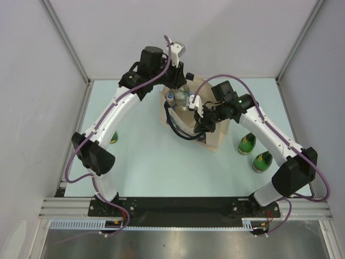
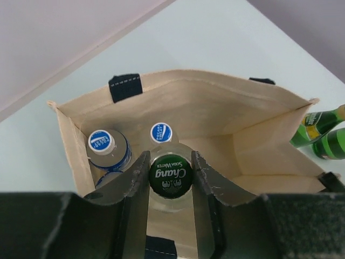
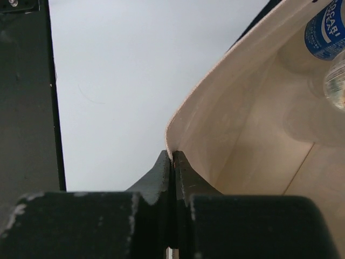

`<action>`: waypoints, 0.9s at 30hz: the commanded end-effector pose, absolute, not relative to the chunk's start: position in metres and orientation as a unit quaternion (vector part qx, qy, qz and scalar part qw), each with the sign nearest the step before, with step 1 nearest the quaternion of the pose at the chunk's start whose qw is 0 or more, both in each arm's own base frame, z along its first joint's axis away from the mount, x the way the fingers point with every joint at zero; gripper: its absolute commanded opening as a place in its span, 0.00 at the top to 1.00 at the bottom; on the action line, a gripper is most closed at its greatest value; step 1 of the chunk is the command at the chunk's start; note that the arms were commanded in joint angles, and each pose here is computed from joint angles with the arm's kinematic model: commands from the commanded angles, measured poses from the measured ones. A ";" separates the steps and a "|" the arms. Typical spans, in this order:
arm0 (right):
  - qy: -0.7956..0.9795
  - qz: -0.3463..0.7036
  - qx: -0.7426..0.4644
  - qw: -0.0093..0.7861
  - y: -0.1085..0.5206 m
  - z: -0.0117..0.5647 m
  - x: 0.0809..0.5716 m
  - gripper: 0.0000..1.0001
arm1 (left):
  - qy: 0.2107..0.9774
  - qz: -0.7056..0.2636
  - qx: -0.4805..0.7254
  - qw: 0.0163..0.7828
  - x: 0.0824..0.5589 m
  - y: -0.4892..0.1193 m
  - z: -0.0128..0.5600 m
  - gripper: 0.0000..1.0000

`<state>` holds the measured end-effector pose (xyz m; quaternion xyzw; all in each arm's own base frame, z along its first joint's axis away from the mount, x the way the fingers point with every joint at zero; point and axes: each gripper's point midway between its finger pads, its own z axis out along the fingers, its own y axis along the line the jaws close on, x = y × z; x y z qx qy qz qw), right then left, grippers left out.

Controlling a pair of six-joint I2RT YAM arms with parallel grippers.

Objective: Place the beverage into the canvas bag

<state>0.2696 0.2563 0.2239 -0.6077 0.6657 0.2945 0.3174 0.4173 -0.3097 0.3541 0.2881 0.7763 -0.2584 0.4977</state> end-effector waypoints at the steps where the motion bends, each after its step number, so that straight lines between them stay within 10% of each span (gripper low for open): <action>1: 0.647 0.301 -0.630 0.307 0.253 0.225 0.253 1.00 | 0.701 -0.276 0.290 0.590 0.413 -0.311 0.417 1.00; 27: 0.636 0.339 -0.622 0.306 0.265 0.241 0.250 1.00 | 0.738 -0.258 0.329 0.529 0.430 -0.335 0.280 1.00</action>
